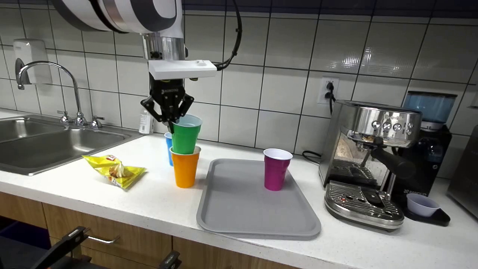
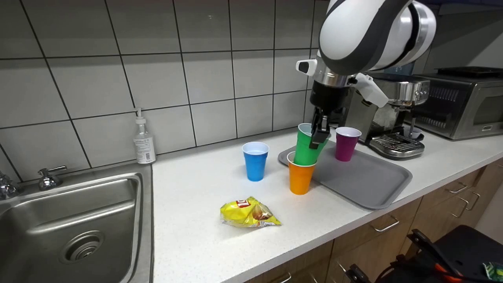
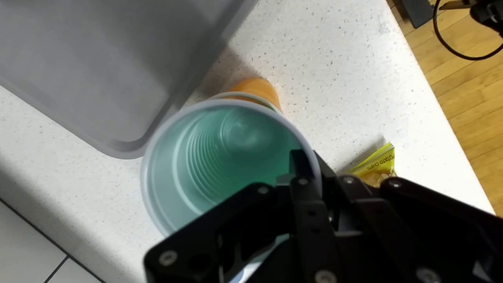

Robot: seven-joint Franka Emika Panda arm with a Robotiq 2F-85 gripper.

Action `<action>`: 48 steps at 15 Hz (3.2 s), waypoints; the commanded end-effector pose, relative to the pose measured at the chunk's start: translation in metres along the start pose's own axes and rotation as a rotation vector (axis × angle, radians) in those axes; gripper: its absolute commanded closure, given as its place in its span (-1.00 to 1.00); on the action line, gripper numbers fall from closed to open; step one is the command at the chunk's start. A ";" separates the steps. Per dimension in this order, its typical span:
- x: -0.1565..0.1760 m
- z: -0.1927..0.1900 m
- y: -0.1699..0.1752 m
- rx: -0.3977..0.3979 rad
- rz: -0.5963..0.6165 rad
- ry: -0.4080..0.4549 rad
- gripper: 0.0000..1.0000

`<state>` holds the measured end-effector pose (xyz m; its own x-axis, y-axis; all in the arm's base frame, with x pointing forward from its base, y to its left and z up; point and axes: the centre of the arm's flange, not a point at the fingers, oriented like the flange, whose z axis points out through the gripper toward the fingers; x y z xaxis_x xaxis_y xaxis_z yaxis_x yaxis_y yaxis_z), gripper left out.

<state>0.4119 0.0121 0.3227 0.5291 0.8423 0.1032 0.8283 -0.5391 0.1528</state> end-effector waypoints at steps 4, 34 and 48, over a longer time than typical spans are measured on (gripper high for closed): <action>0.015 0.016 0.009 -0.026 -0.001 -0.047 0.98; 0.025 0.041 0.012 -0.031 0.014 -0.121 -0.65; -0.030 0.015 0.078 -0.048 0.304 -0.096 -1.00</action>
<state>0.4562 -0.0395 0.3025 0.7121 0.7002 0.0509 0.6834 -0.7079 0.1785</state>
